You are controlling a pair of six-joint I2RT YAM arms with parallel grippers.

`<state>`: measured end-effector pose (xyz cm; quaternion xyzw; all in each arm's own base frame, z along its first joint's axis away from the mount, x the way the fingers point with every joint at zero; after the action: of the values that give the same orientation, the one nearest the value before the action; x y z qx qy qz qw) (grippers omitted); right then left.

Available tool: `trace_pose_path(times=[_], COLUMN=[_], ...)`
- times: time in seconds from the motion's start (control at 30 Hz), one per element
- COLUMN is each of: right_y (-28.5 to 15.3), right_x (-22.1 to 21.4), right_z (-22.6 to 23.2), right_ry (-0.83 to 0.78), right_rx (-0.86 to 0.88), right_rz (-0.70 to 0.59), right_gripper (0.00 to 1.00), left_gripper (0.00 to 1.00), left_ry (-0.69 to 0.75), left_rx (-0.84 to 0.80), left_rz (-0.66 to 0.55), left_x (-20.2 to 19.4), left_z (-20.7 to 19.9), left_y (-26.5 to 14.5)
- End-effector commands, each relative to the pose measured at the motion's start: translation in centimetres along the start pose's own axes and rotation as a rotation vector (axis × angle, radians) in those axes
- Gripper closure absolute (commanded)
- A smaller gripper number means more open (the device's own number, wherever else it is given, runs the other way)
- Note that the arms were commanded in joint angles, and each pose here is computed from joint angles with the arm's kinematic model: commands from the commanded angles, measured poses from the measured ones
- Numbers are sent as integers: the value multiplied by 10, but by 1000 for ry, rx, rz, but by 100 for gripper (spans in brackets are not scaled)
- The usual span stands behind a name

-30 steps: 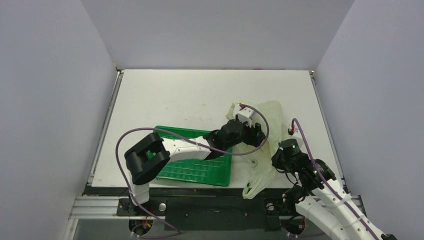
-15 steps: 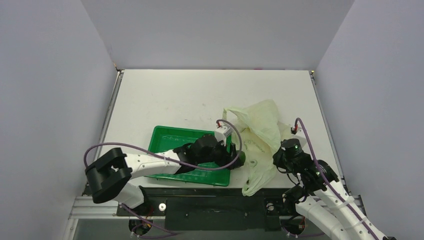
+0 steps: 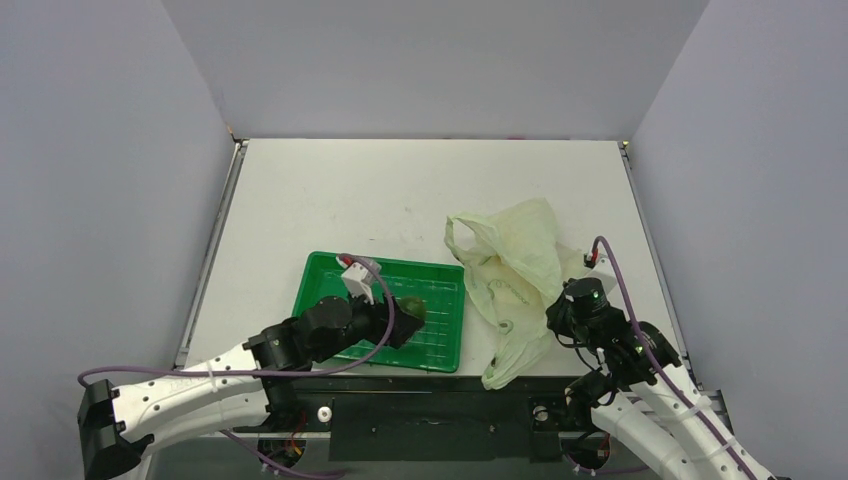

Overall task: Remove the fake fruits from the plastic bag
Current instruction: Place the fake fruit in the bin.

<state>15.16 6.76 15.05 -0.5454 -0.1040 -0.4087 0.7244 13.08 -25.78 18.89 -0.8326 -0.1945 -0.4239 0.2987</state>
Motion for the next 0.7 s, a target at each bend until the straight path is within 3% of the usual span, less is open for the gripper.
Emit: trace_pose_path(times=[0.0, 0.33, 0.67], right_y=[-4, -3, -5], right_x=[11, 8, 8], right_z=[10, 16, 17], right_ry=[14, -2, 5], right_rx=[37, 55, 72], right_rz=[-38, -10, -12], right_gripper=[100, 100, 100], left_gripper=[99, 92, 86], left_ry=[-18, -34, -33], left_rx=[197, 313, 303], left_rz=[-20, -71, -39], left_x=[-16, -13, -15], left_z=[46, 72, 73], left_y=[-9, -11, 3])
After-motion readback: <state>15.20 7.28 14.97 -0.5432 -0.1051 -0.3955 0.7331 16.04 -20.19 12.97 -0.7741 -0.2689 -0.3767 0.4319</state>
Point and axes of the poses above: each gripper's point midway between its finger pads, its own y axis out along the fingers, its own z axis along the line the jaws close on, x = y × z, the point moved 2 cm from there along -y, back along the fingers, and after that the axes turned 9 degrees about y, right-handed, at the moved point
